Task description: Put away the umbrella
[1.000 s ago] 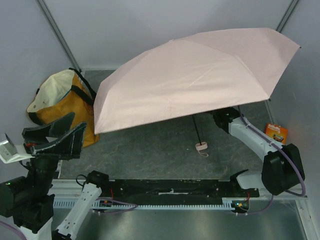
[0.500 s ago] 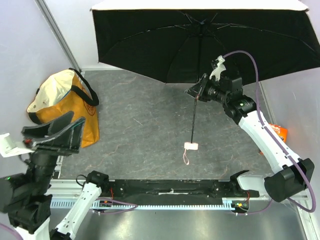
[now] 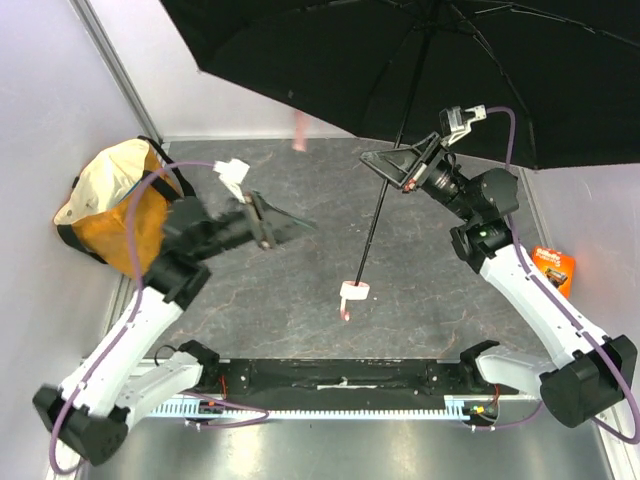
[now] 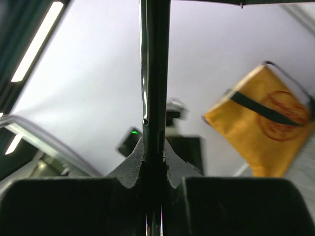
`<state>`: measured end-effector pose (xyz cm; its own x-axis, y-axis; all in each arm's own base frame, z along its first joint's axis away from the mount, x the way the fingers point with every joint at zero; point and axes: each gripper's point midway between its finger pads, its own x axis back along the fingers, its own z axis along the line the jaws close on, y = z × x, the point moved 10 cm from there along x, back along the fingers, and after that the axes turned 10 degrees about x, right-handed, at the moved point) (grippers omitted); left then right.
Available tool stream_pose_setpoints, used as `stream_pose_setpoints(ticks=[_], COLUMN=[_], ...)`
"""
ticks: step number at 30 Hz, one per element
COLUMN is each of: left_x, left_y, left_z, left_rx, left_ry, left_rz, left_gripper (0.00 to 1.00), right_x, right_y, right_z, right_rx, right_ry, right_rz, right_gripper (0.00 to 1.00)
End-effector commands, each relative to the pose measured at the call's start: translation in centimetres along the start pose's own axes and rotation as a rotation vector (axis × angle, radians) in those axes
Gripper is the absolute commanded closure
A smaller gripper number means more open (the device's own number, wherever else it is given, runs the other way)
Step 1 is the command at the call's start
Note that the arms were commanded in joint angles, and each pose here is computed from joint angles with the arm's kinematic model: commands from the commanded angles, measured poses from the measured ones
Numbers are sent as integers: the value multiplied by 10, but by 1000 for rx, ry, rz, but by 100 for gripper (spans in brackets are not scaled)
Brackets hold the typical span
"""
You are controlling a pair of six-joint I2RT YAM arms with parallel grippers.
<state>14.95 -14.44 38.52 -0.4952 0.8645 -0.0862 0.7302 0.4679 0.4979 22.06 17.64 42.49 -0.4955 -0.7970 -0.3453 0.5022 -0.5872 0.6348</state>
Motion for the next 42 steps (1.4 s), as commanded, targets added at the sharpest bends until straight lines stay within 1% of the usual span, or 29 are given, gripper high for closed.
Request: stream_pose_setpoints(ticks=[1,3,5,8,10,12,16,19,20,22,24,25,27,28,30,31,33,34,37,39,40,41,42], left_x=[-23,-37,-46,-50,-47,-42,-40,-53,-58,-67,-74,-76,-79,-80,-82,-82,-81,-79,-70,-63,-58,-56,-54], left_y=[-36,-47,-56,-63,-65,-64,-61,-63,-65,-67,-67,-67,-69,-68,-69,-68,-67,-66,-63,-61,-60,-60,-59], left_z=[-43,-45,-38,-36,-40,-44,-49,-47,-46,-44,-43,-45,-46,-46,-44,-43,-38,-36,-33,-34,-37,-38,-37], left_rx=[13,15,32,52,42,15,-12,16,24,40,46,42,37,31,19,5,-26,-44,-108,-173,-207,-241,-262], left_ry=[-271,-288,-289,-379,-462,-499,-496,-475,-468,-450,-439,-437,-427,-420,-371,-345,-283,-258,-188,-149,-135,-117,-94], left_rz=[200,258,281,308,326,319,290,319,331,351,365,366,362,357,352,336,297,271,179,120,90,60,33], left_gripper=[30,29,27,27,27,25,20,20,21,29,33,37,40,45,64,76,90,97,98,98,98,98,98], right_x=[2,-1,-2,-5,-6,-3,3,4,4,2,1,0,-2,-2,-4,-6,-6,-6,-9,-12,-13,-12,-10], right_y=[8,2,-1,-6,-9,-11,-19,-23,-25,-27,-30,-30,-33,-34,-35,-37,-37,-38,-41,-42,-44,-42,-45], right_z=[52,54,58,56,54,54,55,52,51,47,44,42,39,38,37,36,35,34,28,21,14,15,10], right_rx=[28,9,12,20,33,48,61,44,39,14,-2,-8,-10,-5,8,12,29,42,72,121,139,168,180], right_ry=[373,420,481,511,522,565,640,665,676,690,716,720,708,705,688,671,625,586,422,231,91,-2,-125], right_rz=[-96,-90,-96,-83,-64,-63,-55,-79,-91,-104,-117,-125,-132,-137,-133,-126,-113,-105,-66,-31,-11,-6,20], right_gripper=[100,100,100,100,100,100,100,100,100,100,100,100,100,100,100,100,100,98,81,69,57,44,36])
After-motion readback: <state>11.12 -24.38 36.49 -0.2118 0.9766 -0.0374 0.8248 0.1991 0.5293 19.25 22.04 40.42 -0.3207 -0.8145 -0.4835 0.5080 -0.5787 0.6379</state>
